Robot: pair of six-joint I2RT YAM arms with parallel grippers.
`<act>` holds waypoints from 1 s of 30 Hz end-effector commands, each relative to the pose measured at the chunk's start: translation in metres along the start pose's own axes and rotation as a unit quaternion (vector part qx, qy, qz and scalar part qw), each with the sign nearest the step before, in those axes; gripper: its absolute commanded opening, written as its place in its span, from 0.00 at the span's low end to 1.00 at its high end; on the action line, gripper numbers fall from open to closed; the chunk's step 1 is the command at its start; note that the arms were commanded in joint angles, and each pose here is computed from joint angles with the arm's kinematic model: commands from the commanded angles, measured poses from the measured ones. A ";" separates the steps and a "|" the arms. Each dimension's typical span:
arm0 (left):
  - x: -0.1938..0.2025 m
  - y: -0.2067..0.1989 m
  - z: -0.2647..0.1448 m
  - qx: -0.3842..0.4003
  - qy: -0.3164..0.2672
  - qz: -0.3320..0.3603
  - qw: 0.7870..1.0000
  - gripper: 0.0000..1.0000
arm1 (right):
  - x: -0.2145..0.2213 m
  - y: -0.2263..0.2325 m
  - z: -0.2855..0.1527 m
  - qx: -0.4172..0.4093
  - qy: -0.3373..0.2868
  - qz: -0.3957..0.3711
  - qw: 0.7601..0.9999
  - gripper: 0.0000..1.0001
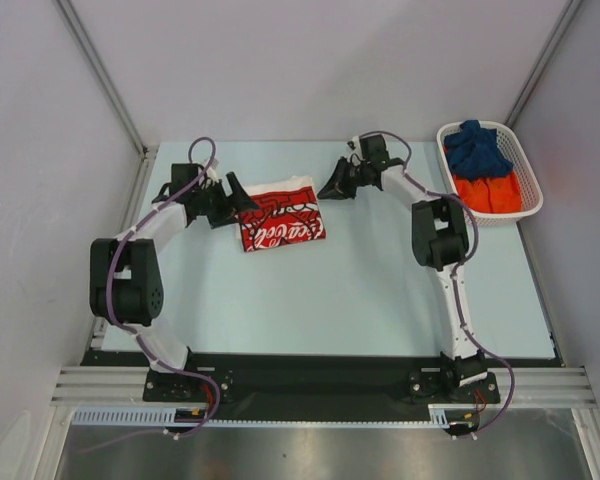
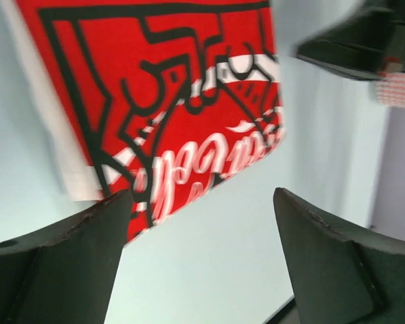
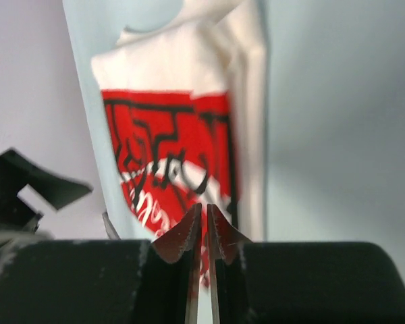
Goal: Fold and stack the t-shirts
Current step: Fold the tshirt
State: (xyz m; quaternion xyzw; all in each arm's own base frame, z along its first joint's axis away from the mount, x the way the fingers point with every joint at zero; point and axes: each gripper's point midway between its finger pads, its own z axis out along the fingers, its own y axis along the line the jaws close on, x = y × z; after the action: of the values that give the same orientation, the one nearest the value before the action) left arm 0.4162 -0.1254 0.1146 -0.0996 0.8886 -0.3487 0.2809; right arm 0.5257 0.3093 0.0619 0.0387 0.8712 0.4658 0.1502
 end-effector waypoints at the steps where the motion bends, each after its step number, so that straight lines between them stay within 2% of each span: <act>1: 0.004 0.034 -0.007 -0.078 0.018 0.036 0.996 0.94 | 0.009 0.058 -0.068 0.022 -0.011 -0.064 0.998 0.13; 7: -0.004 0.071 0.004 -0.108 0.044 0.026 0.993 0.93 | 0.046 0.077 -0.121 0.035 -0.016 -0.094 0.995 0.13; 8: -0.005 0.075 0.004 -0.114 0.045 0.027 0.992 0.93 | 0.060 0.062 -0.122 0.047 -0.002 -0.083 0.995 0.12; 15: -0.007 0.093 0.029 -0.106 0.050 0.031 0.993 0.96 | 0.095 0.056 -0.148 0.049 0.001 -0.083 0.995 0.11; 21: 0.001 0.088 0.059 -0.080 0.077 0.001 0.994 0.90 | 0.097 0.051 -0.162 0.048 -0.014 -0.083 0.995 0.10; 23: 0.022 0.079 0.070 -0.082 0.111 -0.005 0.990 0.87 | 0.096 0.049 -0.166 0.046 -0.019 -0.080 0.996 0.09; 30: 0.056 0.076 0.065 -0.127 0.149 -0.021 0.980 0.80 | 0.095 0.050 -0.168 0.031 -0.027 -0.078 0.996 0.08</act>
State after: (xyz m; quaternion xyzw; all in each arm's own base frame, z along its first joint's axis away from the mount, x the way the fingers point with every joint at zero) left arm 0.4509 -0.1274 0.0354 -0.0687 0.9320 -0.2872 0.2100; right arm 0.3791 0.2202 0.1436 0.0096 0.8981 0.4051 0.1707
